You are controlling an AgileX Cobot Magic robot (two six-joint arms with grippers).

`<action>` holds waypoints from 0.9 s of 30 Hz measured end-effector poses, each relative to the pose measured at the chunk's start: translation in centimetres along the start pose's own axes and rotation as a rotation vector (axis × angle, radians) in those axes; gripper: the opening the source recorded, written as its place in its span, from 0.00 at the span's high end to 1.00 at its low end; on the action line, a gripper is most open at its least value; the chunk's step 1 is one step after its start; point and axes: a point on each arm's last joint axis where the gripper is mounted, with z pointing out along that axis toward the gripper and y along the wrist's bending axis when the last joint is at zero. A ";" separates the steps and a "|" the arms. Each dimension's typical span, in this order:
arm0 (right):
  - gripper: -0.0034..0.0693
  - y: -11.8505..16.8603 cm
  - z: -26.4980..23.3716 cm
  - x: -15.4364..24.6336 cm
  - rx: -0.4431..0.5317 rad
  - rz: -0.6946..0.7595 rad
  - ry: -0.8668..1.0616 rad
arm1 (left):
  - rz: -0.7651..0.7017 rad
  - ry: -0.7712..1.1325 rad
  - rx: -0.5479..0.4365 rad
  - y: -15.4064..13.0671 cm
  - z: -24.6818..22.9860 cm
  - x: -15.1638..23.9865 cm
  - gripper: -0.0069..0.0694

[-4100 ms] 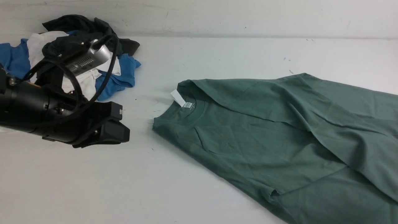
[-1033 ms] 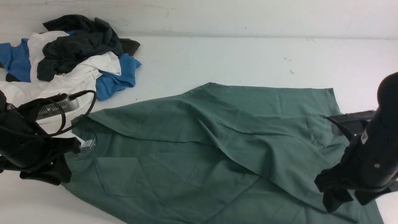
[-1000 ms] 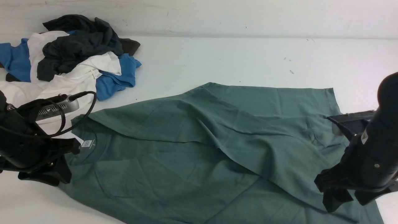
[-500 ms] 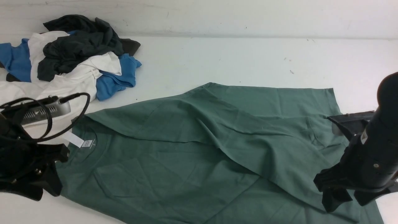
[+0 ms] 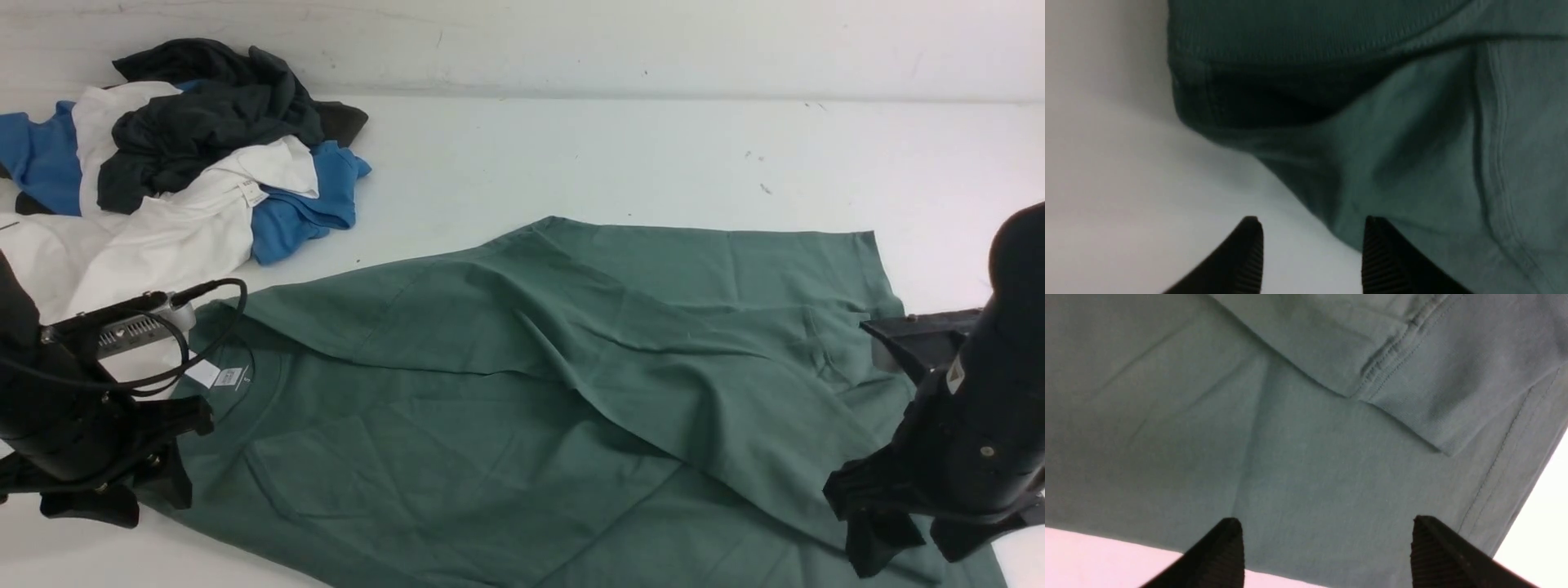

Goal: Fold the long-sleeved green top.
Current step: Use both arms simultaneously to clamp the lower edge of the clothing fabric

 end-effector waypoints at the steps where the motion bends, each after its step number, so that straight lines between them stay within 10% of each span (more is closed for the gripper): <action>1: 0.26 -0.1 0.5 0.4 -0.001 0.004 0.021 | -0.006 -0.014 0.001 0.0 0.3 -0.3 0.49; 7: 0.26 -0.5 2.9 3.2 0.010 0.015 0.131 | -0.015 0.009 -0.003 0.2 1.4 -0.5 0.50; 16: 0.26 -1.8 6.0 6.5 0.100 0.027 0.249 | 0.000 0.017 -0.002 0.2 1.6 -0.5 0.89; 27: 0.26 -2.1 6.2 6.9 0.126 0.029 0.262 | 0.037 0.007 0.006 0.0 0.4 -0.1 0.90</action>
